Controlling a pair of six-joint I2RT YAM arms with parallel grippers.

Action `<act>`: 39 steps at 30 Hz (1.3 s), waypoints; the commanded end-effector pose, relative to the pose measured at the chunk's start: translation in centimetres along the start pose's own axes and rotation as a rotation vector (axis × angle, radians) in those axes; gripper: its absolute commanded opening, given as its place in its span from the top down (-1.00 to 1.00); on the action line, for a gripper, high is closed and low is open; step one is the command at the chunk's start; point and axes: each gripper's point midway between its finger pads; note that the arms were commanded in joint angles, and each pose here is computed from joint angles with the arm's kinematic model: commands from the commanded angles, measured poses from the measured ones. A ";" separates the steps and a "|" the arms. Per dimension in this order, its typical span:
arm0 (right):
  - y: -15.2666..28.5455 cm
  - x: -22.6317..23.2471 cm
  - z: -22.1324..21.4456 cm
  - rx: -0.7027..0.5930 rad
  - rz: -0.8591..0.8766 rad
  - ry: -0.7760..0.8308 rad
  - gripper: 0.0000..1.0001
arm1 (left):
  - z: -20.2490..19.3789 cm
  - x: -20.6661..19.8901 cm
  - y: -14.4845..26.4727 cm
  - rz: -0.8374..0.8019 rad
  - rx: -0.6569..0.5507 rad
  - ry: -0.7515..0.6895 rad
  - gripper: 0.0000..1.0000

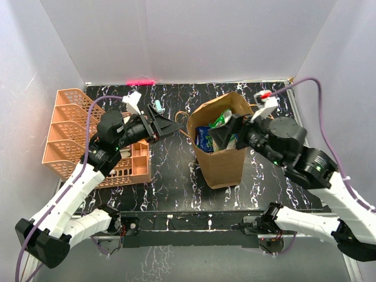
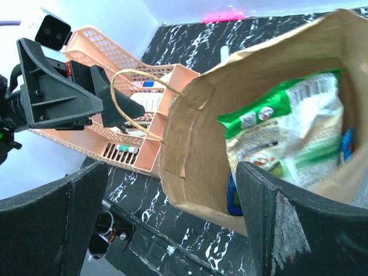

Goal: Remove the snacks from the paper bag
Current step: Adjust the paper bag at the center of the board.

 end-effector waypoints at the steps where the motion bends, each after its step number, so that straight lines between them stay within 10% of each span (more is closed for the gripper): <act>1: 2.5 -2.3 1.2 -0.078 -0.111 -0.135 -0.96 | 1.3 -3.2 -0.7 -0.143 0.000 -0.082 -0.77; 23: 6.9 -6.5 1.7 -0.172 -0.216 -0.150 -0.96 | 1.4 -3.0 -4.7 -0.121 0.020 -0.031 0.99; 39: 4.6 -6.0 -0.5 -0.068 -0.220 -0.129 -0.96 | 12.1 1.9 -5.6 0.059 -0.044 -0.058 1.00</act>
Point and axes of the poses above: each gripper's point midway between its finger pads, its own y axis back along the fingers, its own x axis along the line the jaws close on, z = x × y, and after that the axes turned 9 degrees about -y, right-handed
